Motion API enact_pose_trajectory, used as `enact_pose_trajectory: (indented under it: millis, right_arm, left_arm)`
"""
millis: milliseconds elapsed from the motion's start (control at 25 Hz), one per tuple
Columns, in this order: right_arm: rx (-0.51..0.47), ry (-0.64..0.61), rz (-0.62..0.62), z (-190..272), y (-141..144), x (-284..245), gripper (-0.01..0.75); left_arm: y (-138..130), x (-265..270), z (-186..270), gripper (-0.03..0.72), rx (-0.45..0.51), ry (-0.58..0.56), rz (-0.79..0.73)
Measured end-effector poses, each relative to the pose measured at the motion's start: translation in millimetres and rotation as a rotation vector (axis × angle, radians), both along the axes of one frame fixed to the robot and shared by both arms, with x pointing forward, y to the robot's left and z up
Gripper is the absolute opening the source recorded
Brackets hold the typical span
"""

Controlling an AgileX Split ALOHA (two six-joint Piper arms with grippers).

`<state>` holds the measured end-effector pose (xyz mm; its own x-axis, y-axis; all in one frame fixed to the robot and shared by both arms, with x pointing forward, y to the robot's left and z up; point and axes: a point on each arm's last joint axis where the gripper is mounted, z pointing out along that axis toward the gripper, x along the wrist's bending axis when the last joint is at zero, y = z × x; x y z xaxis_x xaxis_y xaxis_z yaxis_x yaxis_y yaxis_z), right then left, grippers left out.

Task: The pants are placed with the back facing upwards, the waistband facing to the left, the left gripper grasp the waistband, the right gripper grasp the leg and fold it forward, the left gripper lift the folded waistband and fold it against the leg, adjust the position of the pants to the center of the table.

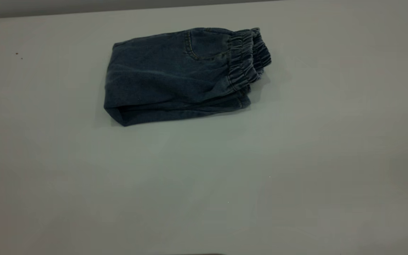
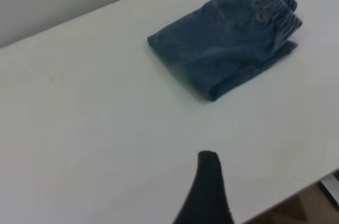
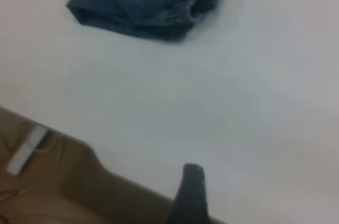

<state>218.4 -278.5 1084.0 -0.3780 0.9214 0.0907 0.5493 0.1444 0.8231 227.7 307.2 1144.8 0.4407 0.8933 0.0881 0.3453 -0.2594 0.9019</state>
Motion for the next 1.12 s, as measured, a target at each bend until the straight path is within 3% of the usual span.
enact_pose_trajectory:
  millis: [280,560,1120]
  right_arm:
    - [-0.027,-0.035,-0.048,-38.0,-4.9,2.2,0.581]
    - [-0.019,-0.049,-0.059,-43.9,-4.4,8.8,0.581]
    - [-0.018,-0.051,-0.059,-43.8,-4.4,8.9,0.581]
  left_arm:
    - [-4.6,9.9,-37.4,0.552,0.032,0.103,0.006]
    - [-14.0,23.4,-84.9,0.552,0.078,0.271,-0.015]
    - [-17.0,29.5,-100.8,0.552,0.092,0.289,-0.021]
